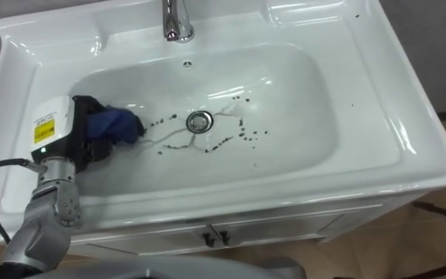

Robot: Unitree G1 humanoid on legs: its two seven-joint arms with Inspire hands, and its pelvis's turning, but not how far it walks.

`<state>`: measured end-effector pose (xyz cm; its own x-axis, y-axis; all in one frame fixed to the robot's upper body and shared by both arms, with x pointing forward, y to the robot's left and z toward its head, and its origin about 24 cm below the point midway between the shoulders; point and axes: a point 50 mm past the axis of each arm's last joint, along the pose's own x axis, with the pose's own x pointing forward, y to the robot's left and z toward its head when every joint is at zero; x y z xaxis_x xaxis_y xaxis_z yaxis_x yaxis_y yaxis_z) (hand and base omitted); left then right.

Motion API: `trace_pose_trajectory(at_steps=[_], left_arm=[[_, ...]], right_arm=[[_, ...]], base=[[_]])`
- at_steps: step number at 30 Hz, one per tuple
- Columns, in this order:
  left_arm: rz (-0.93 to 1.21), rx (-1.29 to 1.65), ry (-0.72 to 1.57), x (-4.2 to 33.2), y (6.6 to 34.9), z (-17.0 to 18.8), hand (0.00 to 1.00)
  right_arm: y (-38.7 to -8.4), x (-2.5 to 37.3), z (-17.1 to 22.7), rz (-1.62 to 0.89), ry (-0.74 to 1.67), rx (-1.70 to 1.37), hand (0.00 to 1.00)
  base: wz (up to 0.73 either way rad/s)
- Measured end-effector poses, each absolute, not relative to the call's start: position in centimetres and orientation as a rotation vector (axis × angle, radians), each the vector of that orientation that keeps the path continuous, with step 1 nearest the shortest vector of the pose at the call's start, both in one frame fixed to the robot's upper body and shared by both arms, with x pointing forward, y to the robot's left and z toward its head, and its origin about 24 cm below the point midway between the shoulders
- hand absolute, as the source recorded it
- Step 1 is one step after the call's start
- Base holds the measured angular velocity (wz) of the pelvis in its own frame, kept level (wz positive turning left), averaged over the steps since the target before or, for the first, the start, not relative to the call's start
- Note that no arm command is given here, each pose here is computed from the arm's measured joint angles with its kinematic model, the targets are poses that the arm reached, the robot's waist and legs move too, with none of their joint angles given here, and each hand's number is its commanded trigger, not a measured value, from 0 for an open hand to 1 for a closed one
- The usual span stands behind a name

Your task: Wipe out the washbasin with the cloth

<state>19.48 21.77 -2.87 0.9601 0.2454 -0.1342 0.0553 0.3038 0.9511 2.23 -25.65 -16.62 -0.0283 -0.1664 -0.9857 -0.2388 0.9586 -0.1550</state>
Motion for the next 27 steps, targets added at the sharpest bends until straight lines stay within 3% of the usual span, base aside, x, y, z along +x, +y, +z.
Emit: trace_pose_trajectory(at_steps=[10,20,27], left_arm=[[0.105,1.35,0.321,20.1,22.0,-1.9,1.0],[-0.087,1.343,0.401,19.9,19.7,-3.3,1.0],[-0.124,1.336,0.439,20.3,19.7,-3.5,1.0]], right_arm=[[-25.7,2.4,-16.6,0.066,1.607,-0.347,0.0],[-25.7,3.2,-16.5,0.044,1.586,-0.363,0.0],[-25.8,4.1,-16.4,0.029,1.552,-0.375,0.0]], base=[[-0.04],[0.01],[0.03]])
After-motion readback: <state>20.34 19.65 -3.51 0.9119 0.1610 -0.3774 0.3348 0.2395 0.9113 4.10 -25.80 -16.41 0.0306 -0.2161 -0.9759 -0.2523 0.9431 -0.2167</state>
